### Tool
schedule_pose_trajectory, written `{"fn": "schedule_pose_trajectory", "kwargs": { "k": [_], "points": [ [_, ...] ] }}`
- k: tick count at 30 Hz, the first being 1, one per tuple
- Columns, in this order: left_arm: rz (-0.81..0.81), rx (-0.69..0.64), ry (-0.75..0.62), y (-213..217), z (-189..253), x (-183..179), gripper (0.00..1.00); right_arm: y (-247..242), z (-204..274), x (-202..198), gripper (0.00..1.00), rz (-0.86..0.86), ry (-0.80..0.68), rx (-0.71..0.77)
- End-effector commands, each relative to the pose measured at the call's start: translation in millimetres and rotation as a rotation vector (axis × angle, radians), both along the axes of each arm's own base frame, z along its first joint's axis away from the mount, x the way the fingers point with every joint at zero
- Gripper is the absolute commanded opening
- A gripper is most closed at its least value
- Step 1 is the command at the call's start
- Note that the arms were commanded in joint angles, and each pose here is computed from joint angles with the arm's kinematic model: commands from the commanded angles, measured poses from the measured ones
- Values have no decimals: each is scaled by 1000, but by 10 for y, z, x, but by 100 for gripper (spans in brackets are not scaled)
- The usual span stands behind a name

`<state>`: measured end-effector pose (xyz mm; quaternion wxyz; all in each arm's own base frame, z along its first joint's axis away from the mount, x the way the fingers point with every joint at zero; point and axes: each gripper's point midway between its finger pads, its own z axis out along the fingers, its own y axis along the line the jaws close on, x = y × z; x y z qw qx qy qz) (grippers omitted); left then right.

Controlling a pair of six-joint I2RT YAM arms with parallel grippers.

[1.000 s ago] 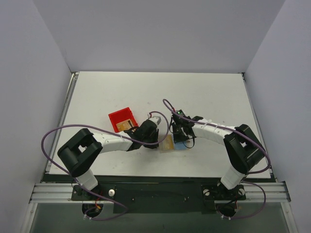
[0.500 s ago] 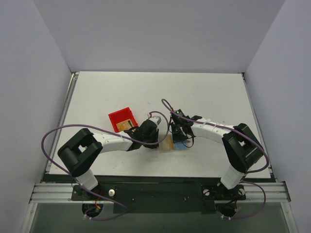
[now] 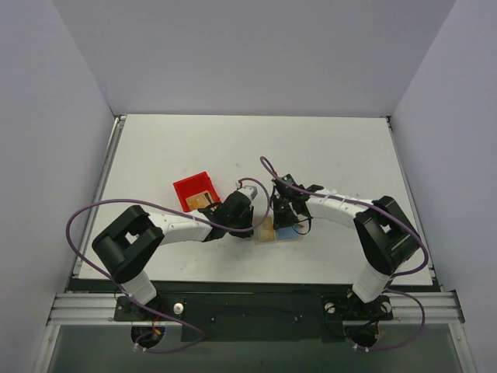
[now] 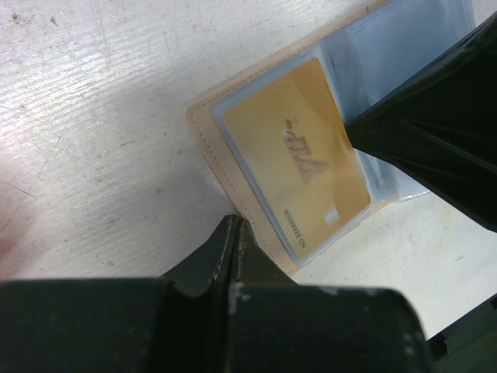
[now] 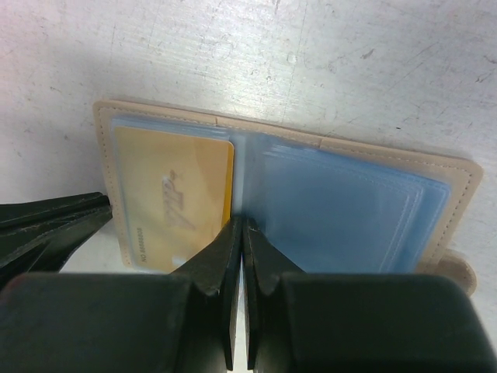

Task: Put the credit cards into the card holder
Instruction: Insert the credit card into the card holder.

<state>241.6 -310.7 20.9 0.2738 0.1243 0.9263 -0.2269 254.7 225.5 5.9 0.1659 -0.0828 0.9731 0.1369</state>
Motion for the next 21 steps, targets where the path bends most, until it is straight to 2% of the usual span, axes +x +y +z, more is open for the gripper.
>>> {"fn": "schedule_pose_trajectory", "kwargs": {
  "k": [1, 10, 21],
  "points": [
    [-8, -45, -31, -124, 95, 92, 0, 101, -60, -164, 0, -3, 82, 86],
    [-9, -45, -30, -127, 91, 91, 0, 139, 26, -91, 0, -61, 100, 273],
    [5, -38, -41, -85, 132, 106, 0, -214, 170, 40, 0, -113, -22, 100]
  ]
}}
